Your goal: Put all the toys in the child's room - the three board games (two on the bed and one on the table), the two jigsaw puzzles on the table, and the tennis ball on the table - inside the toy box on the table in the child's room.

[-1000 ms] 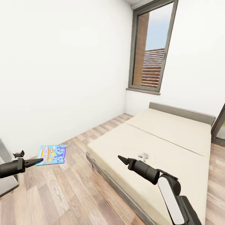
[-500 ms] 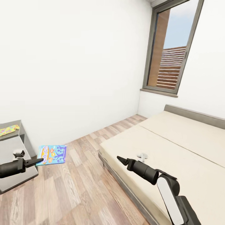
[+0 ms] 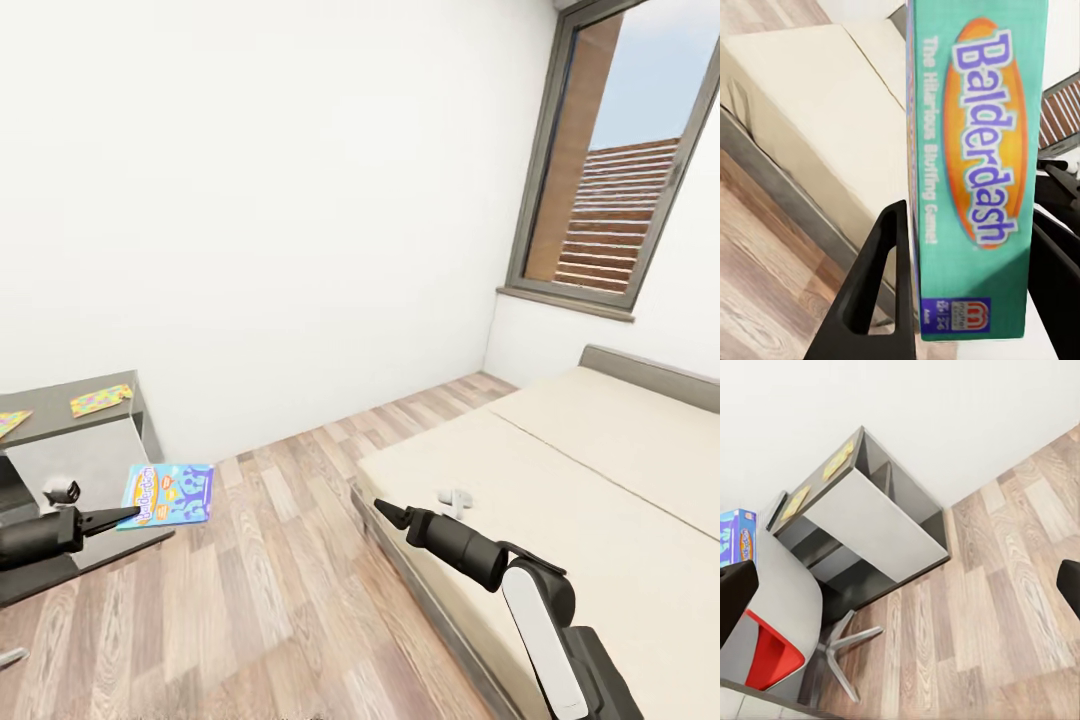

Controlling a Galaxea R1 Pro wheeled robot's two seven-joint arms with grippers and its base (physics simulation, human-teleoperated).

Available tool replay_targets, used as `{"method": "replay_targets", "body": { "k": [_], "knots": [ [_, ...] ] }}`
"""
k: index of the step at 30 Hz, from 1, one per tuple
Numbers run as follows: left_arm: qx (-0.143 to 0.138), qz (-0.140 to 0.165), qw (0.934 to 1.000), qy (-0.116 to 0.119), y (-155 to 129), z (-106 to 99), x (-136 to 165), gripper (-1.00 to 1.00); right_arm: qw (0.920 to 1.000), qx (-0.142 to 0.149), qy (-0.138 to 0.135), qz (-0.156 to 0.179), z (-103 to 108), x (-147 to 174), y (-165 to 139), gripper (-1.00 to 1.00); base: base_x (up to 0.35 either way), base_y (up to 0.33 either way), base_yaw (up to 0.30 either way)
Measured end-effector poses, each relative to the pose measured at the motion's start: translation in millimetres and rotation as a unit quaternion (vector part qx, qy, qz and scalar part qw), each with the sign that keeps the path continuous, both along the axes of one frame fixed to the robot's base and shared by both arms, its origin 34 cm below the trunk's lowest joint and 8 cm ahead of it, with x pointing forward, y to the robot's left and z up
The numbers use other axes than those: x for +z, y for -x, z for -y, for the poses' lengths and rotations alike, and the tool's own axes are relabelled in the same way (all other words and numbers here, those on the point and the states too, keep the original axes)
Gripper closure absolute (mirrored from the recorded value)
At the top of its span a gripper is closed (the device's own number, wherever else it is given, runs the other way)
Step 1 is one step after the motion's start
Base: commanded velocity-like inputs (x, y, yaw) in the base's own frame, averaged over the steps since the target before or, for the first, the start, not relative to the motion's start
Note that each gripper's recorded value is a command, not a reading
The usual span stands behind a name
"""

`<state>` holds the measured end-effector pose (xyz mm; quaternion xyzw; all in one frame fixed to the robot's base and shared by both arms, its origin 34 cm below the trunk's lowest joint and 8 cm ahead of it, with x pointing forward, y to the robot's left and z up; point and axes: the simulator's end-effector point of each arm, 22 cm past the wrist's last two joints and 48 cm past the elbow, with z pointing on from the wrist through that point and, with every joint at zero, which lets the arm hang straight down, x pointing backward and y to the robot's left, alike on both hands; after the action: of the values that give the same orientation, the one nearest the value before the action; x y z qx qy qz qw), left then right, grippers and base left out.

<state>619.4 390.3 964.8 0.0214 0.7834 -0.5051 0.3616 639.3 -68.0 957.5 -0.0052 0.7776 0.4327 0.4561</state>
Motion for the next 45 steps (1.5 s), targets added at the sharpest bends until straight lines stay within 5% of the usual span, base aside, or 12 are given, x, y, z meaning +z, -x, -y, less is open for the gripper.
{"method": "replay_targets", "body": {
  "k": [45],
  "knots": [
    [-0.005,-0.014,0.9999,0.008,1.0,9.3,49.4,1.0,0.9999,0.0,-0.001,-0.011,-1.2,53.1,1.9,-1.0,0.0,0.0,0.286]
  ]
}}
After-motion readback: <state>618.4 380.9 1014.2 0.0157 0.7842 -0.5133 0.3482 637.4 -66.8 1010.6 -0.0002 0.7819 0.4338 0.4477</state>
